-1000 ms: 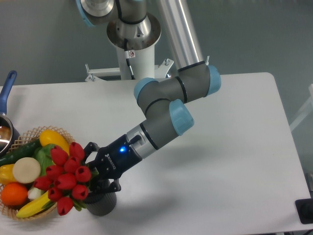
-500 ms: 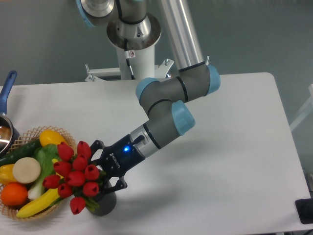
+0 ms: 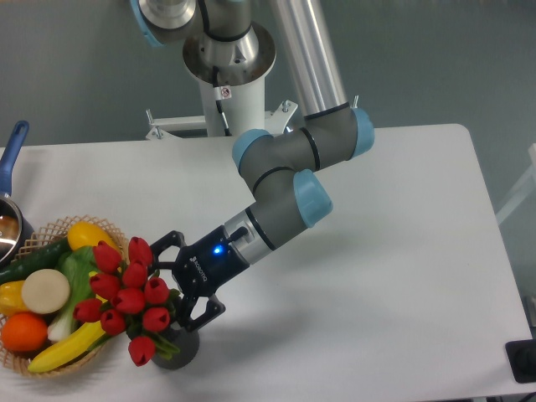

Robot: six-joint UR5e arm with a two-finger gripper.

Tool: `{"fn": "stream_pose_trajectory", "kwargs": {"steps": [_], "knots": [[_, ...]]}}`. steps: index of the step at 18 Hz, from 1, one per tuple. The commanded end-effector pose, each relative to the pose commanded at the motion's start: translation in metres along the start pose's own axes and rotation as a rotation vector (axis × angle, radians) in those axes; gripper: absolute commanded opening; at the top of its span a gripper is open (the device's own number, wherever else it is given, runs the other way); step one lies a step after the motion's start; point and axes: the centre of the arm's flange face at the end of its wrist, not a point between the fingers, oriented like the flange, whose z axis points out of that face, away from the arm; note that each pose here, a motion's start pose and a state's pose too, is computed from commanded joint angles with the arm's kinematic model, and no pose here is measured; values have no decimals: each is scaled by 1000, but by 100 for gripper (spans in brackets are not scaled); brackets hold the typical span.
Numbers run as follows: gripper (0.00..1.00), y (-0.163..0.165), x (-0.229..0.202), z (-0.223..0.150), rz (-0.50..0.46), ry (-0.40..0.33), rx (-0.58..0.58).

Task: Insert the flowers into the vase

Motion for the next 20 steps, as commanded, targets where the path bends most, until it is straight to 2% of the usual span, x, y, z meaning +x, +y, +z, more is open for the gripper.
{"fn": "stream_pose_trajectory", "kwargs": {"steps": [5,8,10,13,16,20], "knots": [[100,-2,11,-31,4,-51,-10],[100,18,10,-40,42,-102,-124],[100,28,10,-45,35,-120,-167],[100,28,16,-81,29,-187,-192],[100,24,16,-135,20,-292,-219],[100,51,3,-205,-44,-452,-378]]}}
